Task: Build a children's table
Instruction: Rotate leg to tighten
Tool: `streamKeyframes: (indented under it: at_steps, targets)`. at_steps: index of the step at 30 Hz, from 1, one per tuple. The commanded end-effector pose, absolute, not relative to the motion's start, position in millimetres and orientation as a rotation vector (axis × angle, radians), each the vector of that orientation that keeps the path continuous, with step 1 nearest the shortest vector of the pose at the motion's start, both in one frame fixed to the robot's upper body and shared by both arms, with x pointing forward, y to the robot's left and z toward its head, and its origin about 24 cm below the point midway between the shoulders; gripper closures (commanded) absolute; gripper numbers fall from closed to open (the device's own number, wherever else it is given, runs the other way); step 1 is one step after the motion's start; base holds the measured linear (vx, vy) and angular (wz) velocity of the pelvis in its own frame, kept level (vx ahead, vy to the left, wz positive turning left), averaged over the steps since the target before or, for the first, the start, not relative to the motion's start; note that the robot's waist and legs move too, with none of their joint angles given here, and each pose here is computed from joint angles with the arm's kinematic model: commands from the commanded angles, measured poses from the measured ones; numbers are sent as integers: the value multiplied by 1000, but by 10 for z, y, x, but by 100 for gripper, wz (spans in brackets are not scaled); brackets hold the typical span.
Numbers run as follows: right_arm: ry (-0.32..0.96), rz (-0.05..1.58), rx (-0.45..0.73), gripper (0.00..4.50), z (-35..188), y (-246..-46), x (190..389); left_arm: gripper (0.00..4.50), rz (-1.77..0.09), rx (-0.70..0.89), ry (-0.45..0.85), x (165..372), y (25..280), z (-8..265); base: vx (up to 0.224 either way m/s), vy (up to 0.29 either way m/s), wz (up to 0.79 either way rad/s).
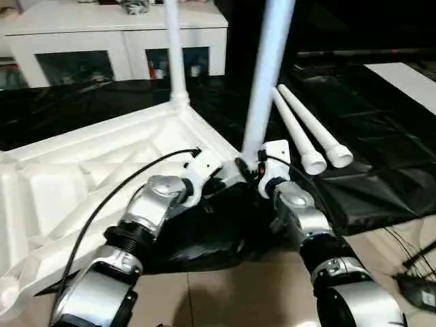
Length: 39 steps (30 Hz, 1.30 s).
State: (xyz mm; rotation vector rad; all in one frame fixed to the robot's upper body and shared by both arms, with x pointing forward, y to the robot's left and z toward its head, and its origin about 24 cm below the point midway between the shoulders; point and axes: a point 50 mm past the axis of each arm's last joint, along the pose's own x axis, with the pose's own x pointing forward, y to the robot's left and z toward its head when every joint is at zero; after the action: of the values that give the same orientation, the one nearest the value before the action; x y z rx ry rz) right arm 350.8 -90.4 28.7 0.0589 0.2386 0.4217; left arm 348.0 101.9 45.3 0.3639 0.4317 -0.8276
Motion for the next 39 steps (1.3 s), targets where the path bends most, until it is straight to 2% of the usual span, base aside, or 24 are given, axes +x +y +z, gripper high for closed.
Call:
streamKeyframes:
  at_steps: [1, 3, 5, 7, 8, 10, 11, 15, 20, 31, 39]
  targets:
    - [256, 483, 74, 75, 226, -893, 3457, 450, -809, 359, 414, 3467, 1068, 419, 0, 0, 0]
    - [197, 542, 67, 72, 313, -993, 3467, 450, -871, 355, 423, 3419, 1115, 416, 0, 0, 0]
    - [175, 622, 60, 39, 355, -1068, 3445, 450, -911, 353, 428, 3389, 1165, 423, 0, 0, 0]
    - [182, 709, 17, 39, 352, -1109, 3402, 450, -926, 361, 435, 3379, 1215, 426, 0, 0, 0]
    - [195, 835, -42, 39, 339, -1175, 3318, 450, -969, 381, 435, 3355, 1276, 433, 0, 0, 0]
    - [197, 891, -66, 39, 335, -1207, 3275, 450, -995, 392, 434, 3340, 1300, 439, 0, 0, 0]
    - [198, 961, -101, 39, 337, -1273, 3220, 450, -1067, 402, 414, 3296, 1328, 464, 0, 0, 0]
    - [208, 1040, -106, 39, 378, -1344, 3175, 450, -1251, 369, 415, 3136, 1353, 520, 0, 0, 0]
    - [198, 1062, -126, 39, 414, -1342, 3194, 450, -1292, 376, 456, 3073, 1397, 503, 0, 0, 0]
    - [191, 1096, -115, 39, 465, -1305, 3241, 450, -1264, 375, 453, 3059, 1436, 508, 0, 0, 0]
    - [201, 1101, -121, 120, 450, -1324, 3252, 450, -1262, 377, 460, 3054, 1445, 507, 0, 0, 0]
